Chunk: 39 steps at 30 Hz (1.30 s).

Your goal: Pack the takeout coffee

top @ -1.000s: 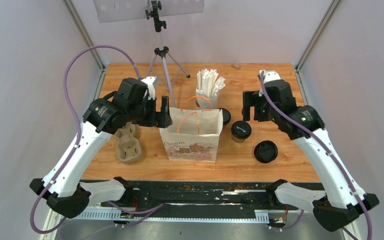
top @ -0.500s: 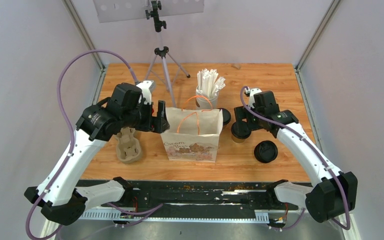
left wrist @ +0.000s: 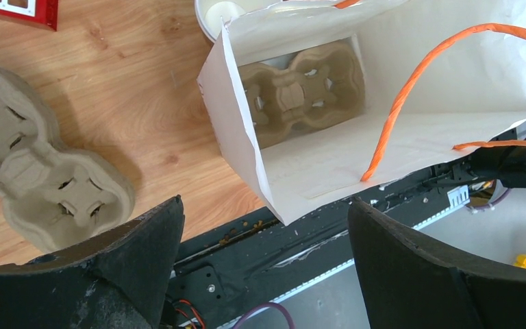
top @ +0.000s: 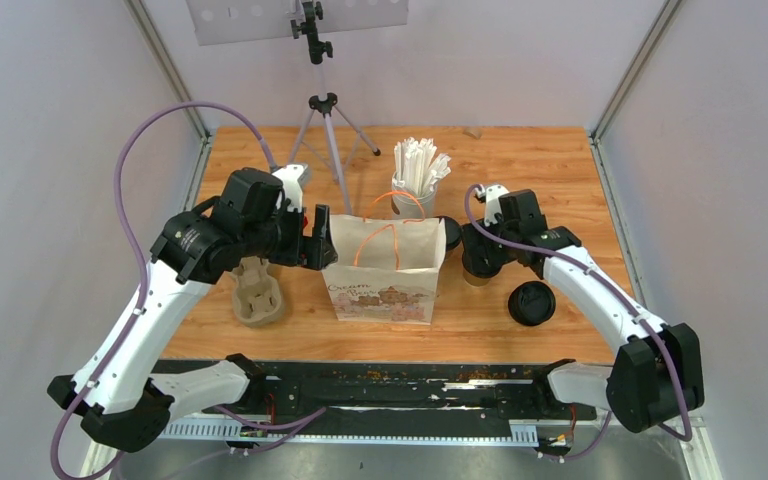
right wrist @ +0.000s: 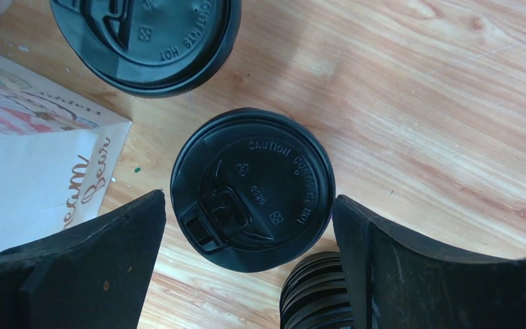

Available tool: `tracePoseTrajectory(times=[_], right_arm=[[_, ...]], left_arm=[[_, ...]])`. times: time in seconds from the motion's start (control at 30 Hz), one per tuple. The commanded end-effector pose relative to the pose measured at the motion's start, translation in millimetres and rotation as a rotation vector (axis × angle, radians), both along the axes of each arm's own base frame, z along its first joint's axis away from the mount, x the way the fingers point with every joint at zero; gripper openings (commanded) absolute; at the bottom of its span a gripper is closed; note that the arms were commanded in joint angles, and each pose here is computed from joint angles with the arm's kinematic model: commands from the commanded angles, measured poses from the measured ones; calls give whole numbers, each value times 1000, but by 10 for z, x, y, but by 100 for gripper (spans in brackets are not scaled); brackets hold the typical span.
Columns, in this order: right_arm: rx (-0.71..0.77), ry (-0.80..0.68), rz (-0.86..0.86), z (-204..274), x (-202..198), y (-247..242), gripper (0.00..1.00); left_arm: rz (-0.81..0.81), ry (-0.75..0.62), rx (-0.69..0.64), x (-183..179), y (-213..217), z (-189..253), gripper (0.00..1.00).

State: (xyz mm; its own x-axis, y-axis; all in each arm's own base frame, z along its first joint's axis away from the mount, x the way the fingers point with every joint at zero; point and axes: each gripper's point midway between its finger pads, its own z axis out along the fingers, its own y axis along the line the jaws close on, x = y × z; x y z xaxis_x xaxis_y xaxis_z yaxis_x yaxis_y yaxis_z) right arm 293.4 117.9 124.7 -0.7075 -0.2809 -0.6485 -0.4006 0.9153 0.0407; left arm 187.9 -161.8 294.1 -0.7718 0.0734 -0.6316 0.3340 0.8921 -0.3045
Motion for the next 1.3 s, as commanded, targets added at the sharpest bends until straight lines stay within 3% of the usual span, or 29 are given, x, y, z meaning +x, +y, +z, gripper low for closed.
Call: tracePoseTrajectory(times=[0.0, 0.23, 0.63, 1.27], right_arm=[[13, -28, 39, -25, 74, 45, 90], [-28, -29, 34, -70, 60, -29, 83], [-16, -26, 31, -82, 72, -7, 85], [-26, -26, 30, -166, 43, -34, 70]], left_arm=[[-10, -24, -23, -29, 8, 95, 94], [17, -16, -38, -38, 16, 84, 93], [22, -18, -51, -15, -11, 66, 93], [12, -37, -62, 15, -40, 132, 90]])
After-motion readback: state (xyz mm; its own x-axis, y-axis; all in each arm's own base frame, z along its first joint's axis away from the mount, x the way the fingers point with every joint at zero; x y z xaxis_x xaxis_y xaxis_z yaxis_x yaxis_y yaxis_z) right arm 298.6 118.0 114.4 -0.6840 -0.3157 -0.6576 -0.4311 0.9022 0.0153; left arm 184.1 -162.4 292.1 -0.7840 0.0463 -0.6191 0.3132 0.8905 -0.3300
